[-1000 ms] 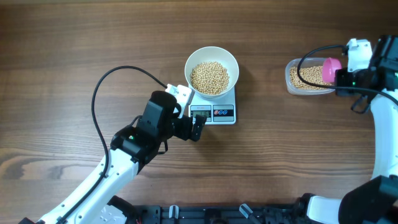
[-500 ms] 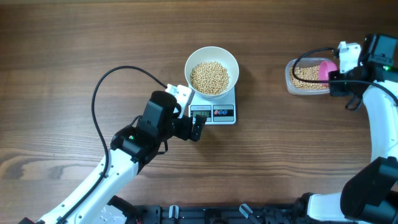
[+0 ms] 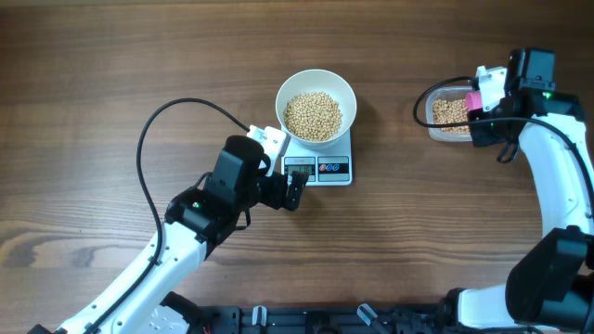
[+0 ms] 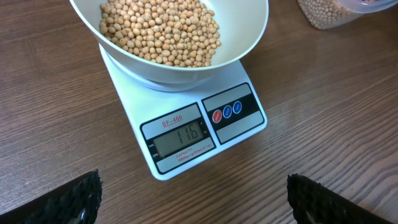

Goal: Scoop item into bowl and weigh 150g on scale
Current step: 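Lower the pink scoop into the soybeans and drag it through them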

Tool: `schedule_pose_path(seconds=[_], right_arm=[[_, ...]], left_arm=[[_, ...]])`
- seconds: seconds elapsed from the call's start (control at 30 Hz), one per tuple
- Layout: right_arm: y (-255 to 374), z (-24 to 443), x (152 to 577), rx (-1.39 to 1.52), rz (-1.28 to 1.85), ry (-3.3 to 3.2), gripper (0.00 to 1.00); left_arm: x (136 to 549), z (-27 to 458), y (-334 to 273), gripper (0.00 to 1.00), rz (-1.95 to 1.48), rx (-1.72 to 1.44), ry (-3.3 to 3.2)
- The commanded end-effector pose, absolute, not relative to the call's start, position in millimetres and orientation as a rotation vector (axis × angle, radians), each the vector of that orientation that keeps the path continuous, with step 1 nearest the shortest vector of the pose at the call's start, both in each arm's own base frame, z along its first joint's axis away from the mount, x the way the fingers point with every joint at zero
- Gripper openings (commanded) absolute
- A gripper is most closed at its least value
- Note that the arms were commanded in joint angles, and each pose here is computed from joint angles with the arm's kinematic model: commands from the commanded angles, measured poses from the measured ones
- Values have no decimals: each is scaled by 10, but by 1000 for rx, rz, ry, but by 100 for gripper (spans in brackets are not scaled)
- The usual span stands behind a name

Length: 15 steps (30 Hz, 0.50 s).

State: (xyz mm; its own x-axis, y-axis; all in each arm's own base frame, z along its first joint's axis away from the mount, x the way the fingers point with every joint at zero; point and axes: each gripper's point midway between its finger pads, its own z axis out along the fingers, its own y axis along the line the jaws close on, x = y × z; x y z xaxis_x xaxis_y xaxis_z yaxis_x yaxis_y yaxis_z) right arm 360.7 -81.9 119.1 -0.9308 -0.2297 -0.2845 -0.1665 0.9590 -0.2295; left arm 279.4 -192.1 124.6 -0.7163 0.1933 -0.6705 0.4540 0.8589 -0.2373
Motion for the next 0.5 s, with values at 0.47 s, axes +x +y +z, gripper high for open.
schedule_pose_path(seconds=[0.47], right_arm=[[-363,1052,3529,-422,58,2809,4]], left_arm=[[2763,1218,-1947,100,-520,507,2366]])
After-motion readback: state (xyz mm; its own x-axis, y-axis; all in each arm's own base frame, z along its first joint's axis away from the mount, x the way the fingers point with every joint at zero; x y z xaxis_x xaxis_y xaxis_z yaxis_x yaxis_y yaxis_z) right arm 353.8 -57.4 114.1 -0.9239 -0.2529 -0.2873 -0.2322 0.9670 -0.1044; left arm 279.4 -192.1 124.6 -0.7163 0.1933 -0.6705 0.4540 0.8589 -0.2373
